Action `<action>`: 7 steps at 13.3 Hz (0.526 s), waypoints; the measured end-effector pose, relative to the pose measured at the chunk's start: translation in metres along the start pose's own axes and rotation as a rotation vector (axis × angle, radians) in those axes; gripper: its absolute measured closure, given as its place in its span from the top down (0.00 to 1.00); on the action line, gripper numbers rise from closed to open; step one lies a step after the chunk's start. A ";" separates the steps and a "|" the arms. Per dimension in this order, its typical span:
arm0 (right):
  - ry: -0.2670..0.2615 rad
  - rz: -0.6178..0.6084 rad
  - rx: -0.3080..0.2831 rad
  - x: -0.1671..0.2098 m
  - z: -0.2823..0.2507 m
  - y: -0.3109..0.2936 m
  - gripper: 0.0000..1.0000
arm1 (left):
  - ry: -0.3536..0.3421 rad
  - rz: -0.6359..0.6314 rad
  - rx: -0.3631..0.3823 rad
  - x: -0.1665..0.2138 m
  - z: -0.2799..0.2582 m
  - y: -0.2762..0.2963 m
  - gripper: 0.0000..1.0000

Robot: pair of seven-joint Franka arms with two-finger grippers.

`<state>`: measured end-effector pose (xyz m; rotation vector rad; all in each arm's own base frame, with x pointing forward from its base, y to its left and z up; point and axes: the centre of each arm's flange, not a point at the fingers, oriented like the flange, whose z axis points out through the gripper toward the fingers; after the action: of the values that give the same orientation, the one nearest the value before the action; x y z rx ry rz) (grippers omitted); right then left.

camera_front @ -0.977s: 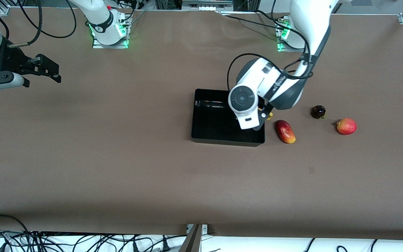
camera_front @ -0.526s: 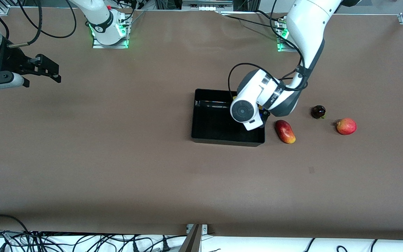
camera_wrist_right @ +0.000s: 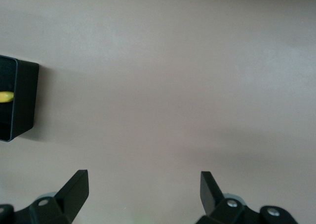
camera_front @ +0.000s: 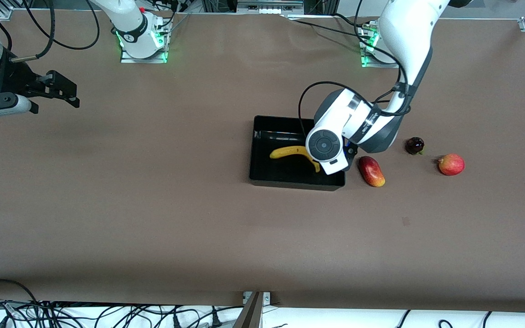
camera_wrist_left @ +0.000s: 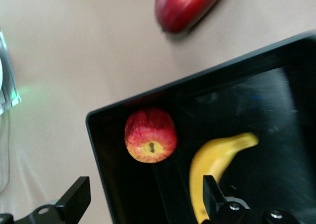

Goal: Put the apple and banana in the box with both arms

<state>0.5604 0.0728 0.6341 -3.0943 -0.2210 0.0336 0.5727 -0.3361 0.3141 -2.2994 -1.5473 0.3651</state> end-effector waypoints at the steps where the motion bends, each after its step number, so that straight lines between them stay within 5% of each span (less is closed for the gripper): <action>1: 0.000 0.000 0.000 0.000 0.000 0.000 1.00 | -0.010 0.049 -0.032 0.018 -0.032 -0.005 1.00; 7: 0.000 0.000 0.000 0.000 0.000 0.000 1.00 | -0.011 0.404 -0.147 0.155 -0.129 -0.037 1.00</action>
<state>0.5604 0.0728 0.6342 -3.0943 -0.2211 0.0334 0.6503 -0.1971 0.4434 -2.7297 -1.1374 0.3728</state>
